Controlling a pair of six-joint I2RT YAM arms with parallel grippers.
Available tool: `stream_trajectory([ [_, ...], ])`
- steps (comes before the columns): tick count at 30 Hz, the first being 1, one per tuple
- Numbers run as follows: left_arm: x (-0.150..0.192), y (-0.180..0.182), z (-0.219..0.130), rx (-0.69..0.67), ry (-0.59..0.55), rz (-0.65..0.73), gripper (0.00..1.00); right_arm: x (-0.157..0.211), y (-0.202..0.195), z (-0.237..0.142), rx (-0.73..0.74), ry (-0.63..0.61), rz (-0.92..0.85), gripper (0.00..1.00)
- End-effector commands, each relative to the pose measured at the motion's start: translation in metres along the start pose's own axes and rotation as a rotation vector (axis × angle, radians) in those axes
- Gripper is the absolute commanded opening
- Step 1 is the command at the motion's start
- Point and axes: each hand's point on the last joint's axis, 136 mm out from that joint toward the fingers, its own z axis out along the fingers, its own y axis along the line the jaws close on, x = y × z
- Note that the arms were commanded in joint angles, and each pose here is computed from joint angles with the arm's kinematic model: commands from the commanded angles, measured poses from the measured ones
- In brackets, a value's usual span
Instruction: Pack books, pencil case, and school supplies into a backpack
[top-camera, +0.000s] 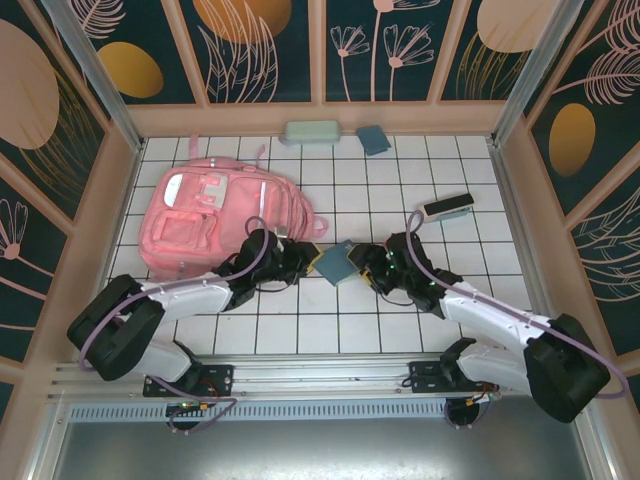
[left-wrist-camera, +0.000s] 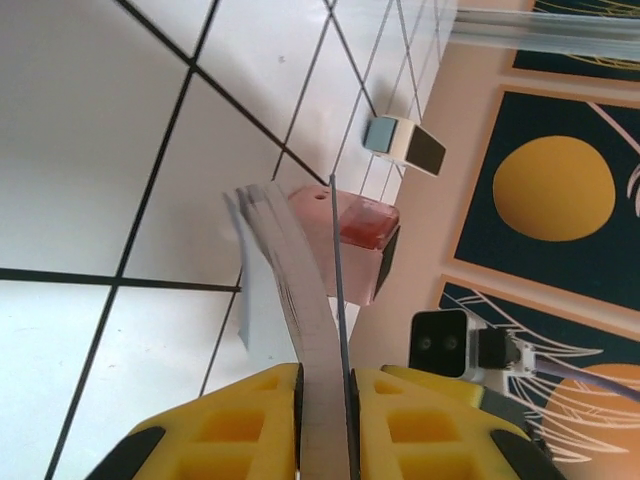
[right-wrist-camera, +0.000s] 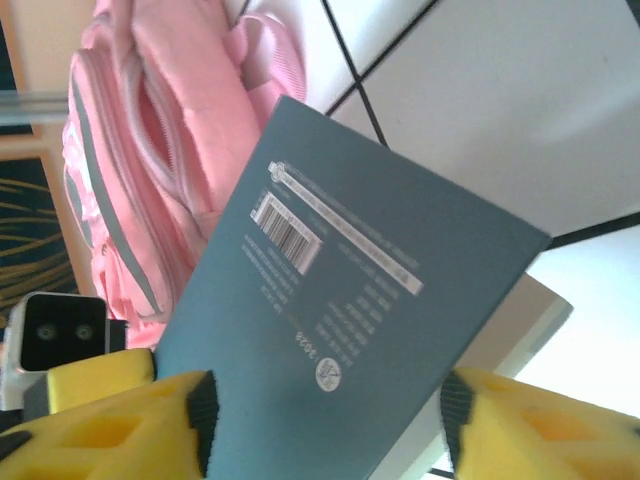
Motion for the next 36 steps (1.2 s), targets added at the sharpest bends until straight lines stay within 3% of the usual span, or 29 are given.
stream_trajectory([
  [1, -0.001, -0.046, -0.014, 0.070, -0.036, 0.137, 0.00, -0.013, 0.018, -0.024, 0.036, -0.094, -0.134, 0.67],
  [9, -0.012, -0.104, -0.058, 0.012, -0.169, 0.497, 0.00, -0.038, 0.056, -0.053, 0.104, -0.195, -0.427, 0.70],
  [16, -0.012, -0.134, -0.081, 0.012, -0.170, 0.681, 0.00, -0.032, 0.097, -0.056, -0.085, -0.060, -0.624, 0.80],
  [19, -0.005, -0.146, -0.085, 0.065, -0.125, 0.729, 0.00, -0.033, 0.111, -0.060, -0.219, 0.026, -0.618, 0.83],
  [20, -0.002, -0.149, -0.086, 0.085, -0.107, 0.743, 0.00, -0.033, 0.114, -0.064, -0.266, 0.045, -0.609, 0.96],
  [21, 0.000, -0.154, -0.087, 0.113, -0.091, 0.754, 0.00, -0.033, 0.119, -0.067, -0.318, 0.063, -0.602, 0.99],
  [27, 0.029, -0.190, -0.101, 0.322, 0.031, 0.780, 0.00, -0.012, 0.137, -0.076, -0.567, 0.240, -0.571, 0.99],
  [36, 0.058, -0.222, -0.129, 0.534, 0.109, 0.799, 0.00, -0.013, 0.118, -0.053, -0.512, 0.294, -0.506, 0.95],
])
